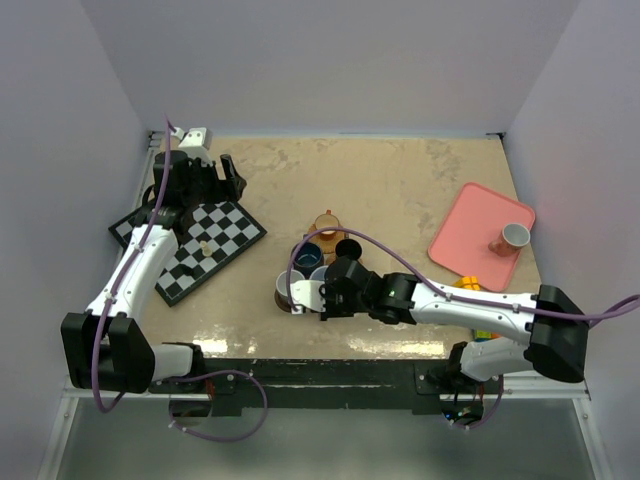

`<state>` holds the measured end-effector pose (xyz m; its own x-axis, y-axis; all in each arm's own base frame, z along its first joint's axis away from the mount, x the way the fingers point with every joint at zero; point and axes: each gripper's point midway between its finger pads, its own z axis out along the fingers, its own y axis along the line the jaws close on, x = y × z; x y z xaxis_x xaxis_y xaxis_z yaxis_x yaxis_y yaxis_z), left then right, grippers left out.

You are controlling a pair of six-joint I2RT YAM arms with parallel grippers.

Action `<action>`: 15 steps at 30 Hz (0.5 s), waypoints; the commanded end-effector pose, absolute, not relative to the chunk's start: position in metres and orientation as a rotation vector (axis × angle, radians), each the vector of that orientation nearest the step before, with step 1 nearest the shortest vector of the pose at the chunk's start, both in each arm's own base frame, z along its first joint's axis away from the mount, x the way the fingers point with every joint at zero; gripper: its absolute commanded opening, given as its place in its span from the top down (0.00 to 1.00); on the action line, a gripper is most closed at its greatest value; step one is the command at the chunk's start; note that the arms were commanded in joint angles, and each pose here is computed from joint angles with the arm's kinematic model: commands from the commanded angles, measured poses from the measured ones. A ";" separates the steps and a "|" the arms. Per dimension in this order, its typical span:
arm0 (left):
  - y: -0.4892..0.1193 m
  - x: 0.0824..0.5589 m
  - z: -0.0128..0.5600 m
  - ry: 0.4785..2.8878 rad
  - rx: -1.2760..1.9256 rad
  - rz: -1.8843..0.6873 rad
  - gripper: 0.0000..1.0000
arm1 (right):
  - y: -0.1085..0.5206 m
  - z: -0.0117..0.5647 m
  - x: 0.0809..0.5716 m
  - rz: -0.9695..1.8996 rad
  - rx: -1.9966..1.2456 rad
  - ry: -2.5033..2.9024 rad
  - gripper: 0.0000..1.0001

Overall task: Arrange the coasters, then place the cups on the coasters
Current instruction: Place the cup on the coaster.

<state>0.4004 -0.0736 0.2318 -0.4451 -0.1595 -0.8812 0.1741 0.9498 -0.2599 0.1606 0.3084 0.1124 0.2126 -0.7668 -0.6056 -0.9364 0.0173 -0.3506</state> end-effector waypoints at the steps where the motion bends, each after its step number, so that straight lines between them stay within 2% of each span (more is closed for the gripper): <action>1: -0.074 0.406 0.238 1.954 0.020 -0.390 0.16 | 0.324 0.130 0.173 0.290 -1.719 1.506 1.00; 15: -0.075 0.405 0.240 1.949 0.026 -0.400 0.16 | 0.323 0.124 0.175 0.282 -1.720 1.516 1.00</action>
